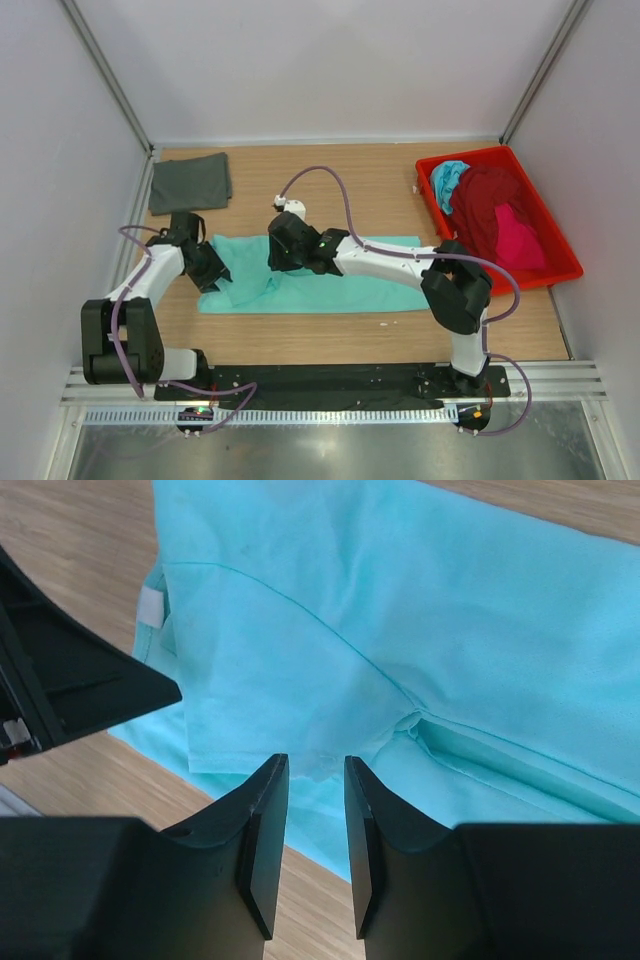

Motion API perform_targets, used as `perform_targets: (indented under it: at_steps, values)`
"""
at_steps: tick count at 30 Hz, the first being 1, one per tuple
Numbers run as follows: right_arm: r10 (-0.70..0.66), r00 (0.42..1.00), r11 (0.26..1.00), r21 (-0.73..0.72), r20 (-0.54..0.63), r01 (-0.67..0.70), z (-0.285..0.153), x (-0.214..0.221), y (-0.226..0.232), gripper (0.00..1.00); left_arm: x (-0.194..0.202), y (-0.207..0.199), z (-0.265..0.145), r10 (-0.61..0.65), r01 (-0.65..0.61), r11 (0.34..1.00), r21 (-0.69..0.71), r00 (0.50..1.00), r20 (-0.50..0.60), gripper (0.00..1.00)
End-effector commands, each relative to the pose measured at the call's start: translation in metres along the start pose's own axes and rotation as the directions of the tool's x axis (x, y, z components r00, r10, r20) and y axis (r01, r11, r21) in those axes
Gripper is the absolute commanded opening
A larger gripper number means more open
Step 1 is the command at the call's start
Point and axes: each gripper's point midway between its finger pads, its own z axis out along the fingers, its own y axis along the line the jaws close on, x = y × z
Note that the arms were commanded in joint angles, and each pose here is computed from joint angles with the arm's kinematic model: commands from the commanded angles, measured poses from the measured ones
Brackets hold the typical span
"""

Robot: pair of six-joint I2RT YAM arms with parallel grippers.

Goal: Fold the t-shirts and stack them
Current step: Fold the tshirt

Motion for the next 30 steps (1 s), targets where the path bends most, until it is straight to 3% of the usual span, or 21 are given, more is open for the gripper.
perform_targets:
  at_steps: [1, 13, 21, 30]
  values:
    - [0.085, 0.996, 0.995, 0.047, 0.032, -0.087, 0.006, -0.006, -0.001, 0.35, 0.004, 0.001, 0.001, -0.009, 0.009, 1.0, -0.011, 1.0, 0.015, 0.42]
    - [0.113, 0.993, 0.993, 0.045, -0.041, -0.111, 0.03, 0.023, -0.006, 0.35, 0.005, 0.009, 0.018, -0.032, 0.032, 0.998, -0.056, 0.999, 0.003, 0.41]
    - [0.119, 0.991, 0.992, 0.039, -0.064, -0.117, 0.035, 0.033, -0.008, 0.25, 0.0, -0.002, 0.015, -0.04, 0.04, 0.999, 0.003, 0.999, 0.032, 0.38]
    - [0.138, 0.987, 0.99, 0.045, -0.079, -0.135, 0.034, 0.036, -0.008, 0.24, 0.0, 0.0, 0.02, -0.046, 0.046, 0.999, -0.009, 0.999, 0.027, 0.32]
